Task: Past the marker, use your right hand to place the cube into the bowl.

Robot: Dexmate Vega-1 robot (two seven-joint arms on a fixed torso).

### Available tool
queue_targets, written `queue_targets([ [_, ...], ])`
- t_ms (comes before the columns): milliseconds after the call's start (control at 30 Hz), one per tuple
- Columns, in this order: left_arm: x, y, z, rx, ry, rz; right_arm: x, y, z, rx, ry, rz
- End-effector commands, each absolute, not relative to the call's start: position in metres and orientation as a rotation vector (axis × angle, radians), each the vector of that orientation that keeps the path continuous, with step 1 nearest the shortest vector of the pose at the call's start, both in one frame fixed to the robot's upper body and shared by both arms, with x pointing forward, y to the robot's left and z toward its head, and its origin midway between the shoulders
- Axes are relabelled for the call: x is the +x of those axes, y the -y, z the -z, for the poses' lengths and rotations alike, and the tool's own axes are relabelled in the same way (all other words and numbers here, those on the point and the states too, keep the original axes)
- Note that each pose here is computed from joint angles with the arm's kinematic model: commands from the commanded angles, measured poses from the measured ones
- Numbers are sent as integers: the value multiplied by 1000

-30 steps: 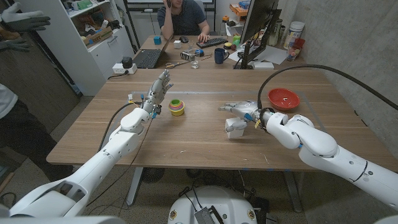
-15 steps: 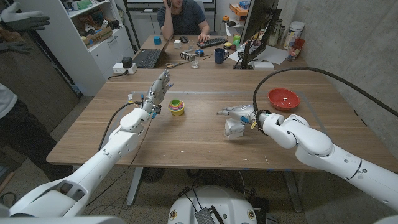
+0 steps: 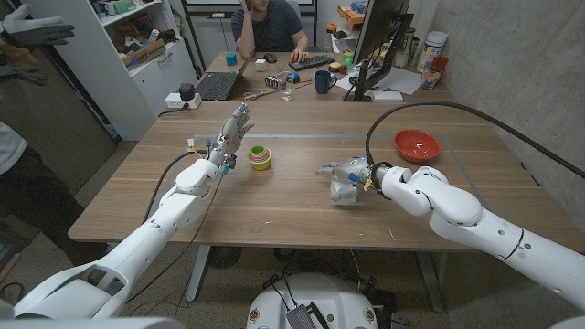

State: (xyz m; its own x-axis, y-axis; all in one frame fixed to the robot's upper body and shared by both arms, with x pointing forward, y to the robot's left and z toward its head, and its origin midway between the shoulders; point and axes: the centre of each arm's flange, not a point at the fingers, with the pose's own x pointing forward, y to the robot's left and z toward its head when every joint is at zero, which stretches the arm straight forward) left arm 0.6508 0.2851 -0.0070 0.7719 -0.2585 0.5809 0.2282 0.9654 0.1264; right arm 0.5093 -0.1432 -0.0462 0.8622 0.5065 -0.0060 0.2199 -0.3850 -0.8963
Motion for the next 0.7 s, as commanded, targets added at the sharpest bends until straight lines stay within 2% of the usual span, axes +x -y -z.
queue_targets([
  [33,655,-284,7,42,632,263,517,142,46,-1974,502,-402],
  [700,667,-285,6,42,621,257,536,147,40,-1850,520,-484],
])
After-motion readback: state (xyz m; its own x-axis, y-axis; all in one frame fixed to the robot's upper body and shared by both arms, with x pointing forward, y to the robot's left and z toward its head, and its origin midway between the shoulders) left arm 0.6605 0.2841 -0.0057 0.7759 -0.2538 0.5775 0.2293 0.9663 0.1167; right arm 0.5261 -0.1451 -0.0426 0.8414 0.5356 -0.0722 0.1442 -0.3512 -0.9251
